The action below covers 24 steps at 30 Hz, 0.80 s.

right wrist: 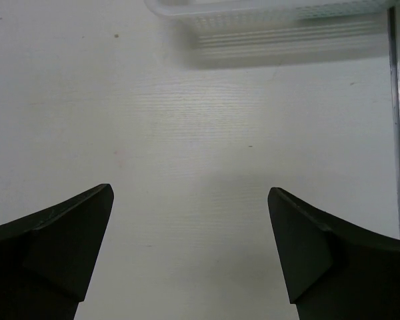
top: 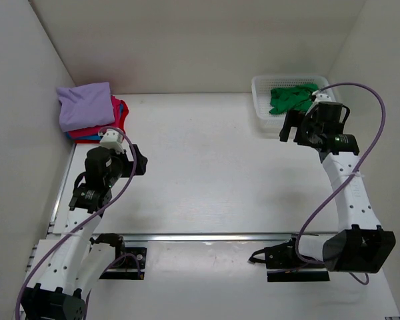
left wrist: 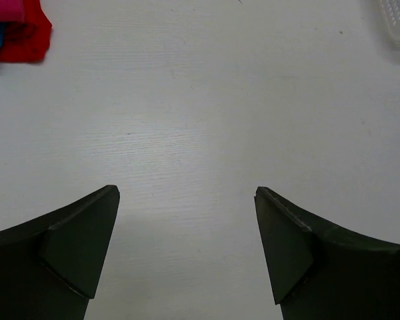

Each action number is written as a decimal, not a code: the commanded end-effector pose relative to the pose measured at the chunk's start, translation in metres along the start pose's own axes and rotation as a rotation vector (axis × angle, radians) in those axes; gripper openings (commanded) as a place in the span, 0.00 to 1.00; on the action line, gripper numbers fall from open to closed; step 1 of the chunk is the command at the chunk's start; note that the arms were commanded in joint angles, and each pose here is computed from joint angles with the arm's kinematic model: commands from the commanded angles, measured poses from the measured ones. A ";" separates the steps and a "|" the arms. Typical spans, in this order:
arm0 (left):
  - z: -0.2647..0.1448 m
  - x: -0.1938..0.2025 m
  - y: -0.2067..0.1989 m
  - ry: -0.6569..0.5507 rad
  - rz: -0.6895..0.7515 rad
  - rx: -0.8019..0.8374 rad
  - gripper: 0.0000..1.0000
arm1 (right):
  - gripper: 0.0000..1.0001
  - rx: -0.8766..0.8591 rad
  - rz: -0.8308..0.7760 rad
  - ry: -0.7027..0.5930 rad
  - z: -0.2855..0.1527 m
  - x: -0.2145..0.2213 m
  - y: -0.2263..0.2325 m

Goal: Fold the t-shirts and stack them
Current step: Grab crumpled tshirt from bin with the right arm

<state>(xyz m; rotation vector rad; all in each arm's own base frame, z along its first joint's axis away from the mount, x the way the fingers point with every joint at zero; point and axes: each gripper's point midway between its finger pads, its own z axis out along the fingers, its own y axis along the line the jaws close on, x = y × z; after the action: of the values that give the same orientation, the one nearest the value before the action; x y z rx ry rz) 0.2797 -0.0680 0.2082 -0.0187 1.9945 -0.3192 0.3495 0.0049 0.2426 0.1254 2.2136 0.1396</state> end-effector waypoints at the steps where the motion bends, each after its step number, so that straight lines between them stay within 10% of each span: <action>1: 0.000 0.003 -0.009 -0.002 -0.008 0.046 0.95 | 1.00 -0.020 -0.086 -0.153 -0.031 -0.030 0.017; 12: 0.004 -0.021 -0.003 0.002 0.035 0.002 0.97 | 0.95 0.134 -0.093 -0.212 0.020 -0.153 -0.048; 16: 0.005 -0.027 0.003 -0.033 0.057 -0.033 0.99 | 0.00 0.310 -0.169 -0.126 0.102 -0.170 -0.076; 24: 0.028 -0.018 0.010 0.031 0.045 -0.045 0.98 | 0.61 0.264 -0.064 -0.077 0.234 -0.152 -0.124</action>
<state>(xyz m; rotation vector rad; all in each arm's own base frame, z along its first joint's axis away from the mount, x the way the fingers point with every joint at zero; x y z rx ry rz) 0.3018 -0.0590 0.1935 -0.0064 2.0722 -0.2328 0.6112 -0.0972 0.1926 0.1501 2.2062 -0.1756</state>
